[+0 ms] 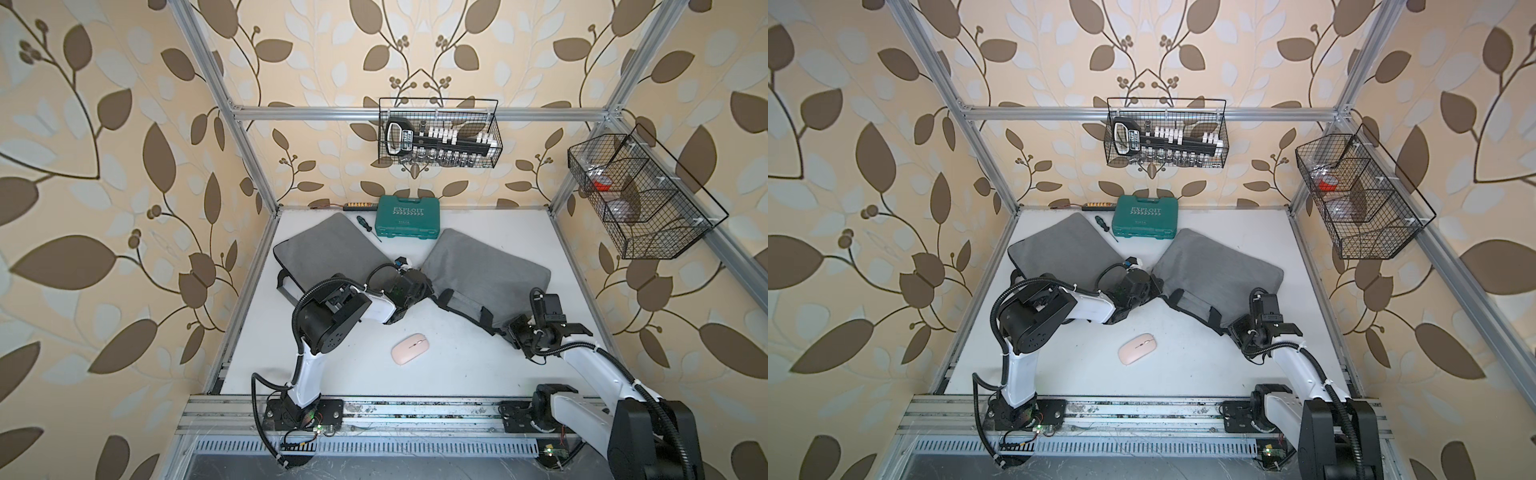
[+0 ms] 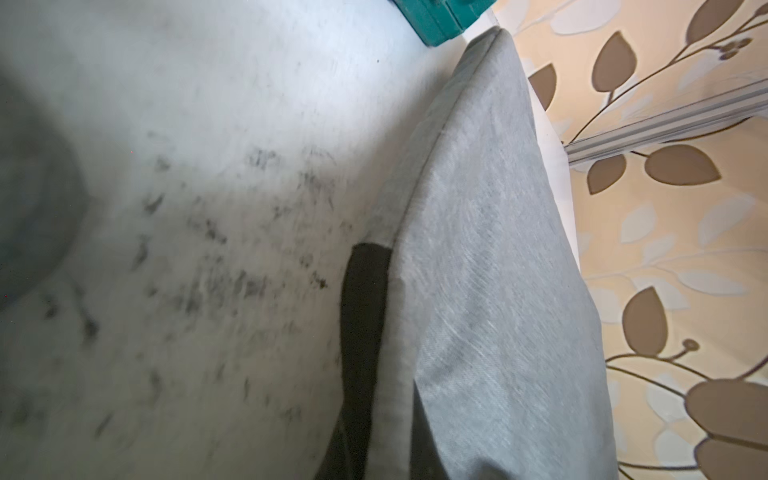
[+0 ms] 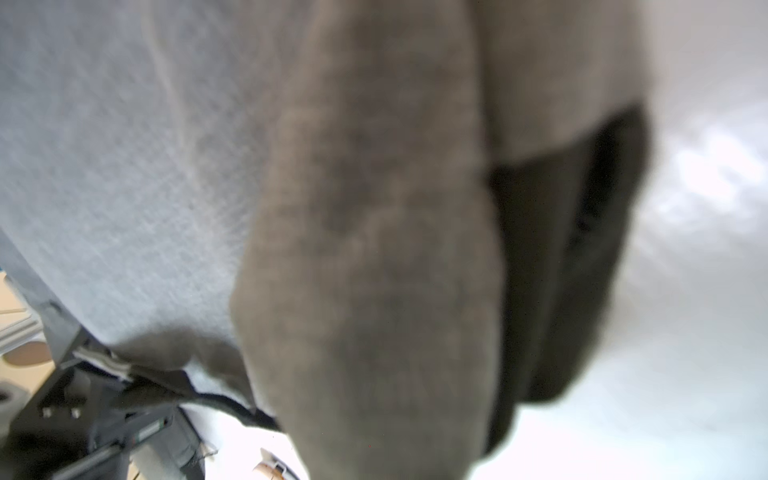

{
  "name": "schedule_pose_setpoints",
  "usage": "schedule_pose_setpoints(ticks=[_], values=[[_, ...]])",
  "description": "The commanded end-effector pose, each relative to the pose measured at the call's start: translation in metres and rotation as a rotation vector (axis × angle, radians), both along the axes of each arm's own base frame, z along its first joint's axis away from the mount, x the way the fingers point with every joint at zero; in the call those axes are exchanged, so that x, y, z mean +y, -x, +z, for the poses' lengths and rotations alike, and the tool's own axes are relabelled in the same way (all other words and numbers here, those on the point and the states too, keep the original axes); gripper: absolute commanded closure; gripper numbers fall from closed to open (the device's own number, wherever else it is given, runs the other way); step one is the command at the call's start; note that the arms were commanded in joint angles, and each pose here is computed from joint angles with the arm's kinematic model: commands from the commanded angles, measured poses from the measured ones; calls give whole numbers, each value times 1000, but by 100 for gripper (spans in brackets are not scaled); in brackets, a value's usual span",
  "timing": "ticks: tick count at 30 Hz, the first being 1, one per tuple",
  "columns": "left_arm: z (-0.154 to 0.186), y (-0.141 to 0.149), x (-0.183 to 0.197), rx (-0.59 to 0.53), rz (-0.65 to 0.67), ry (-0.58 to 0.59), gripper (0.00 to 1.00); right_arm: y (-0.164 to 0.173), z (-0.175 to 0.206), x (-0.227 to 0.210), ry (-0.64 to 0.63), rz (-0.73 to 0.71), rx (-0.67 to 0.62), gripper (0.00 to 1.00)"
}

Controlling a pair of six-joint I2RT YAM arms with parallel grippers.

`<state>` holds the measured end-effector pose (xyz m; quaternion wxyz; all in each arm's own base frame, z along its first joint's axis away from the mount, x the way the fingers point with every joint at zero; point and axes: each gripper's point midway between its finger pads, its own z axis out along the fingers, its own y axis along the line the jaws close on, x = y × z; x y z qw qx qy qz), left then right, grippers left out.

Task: Put the mouse into the laptop bag
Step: Unzip the zipper on the zippered laptop bag.

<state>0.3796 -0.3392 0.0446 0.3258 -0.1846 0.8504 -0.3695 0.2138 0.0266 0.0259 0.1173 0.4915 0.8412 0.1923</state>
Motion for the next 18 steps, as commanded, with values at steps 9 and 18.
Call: schedule_pose_setpoints(ticks=[9,18], values=[[31,53,-17,-4,-71,82,100,-22,37,-71,96,-56,-167,60],[50,52,5,-16,-7,25,49,-11,26,-81,145,-64,-95,26]])
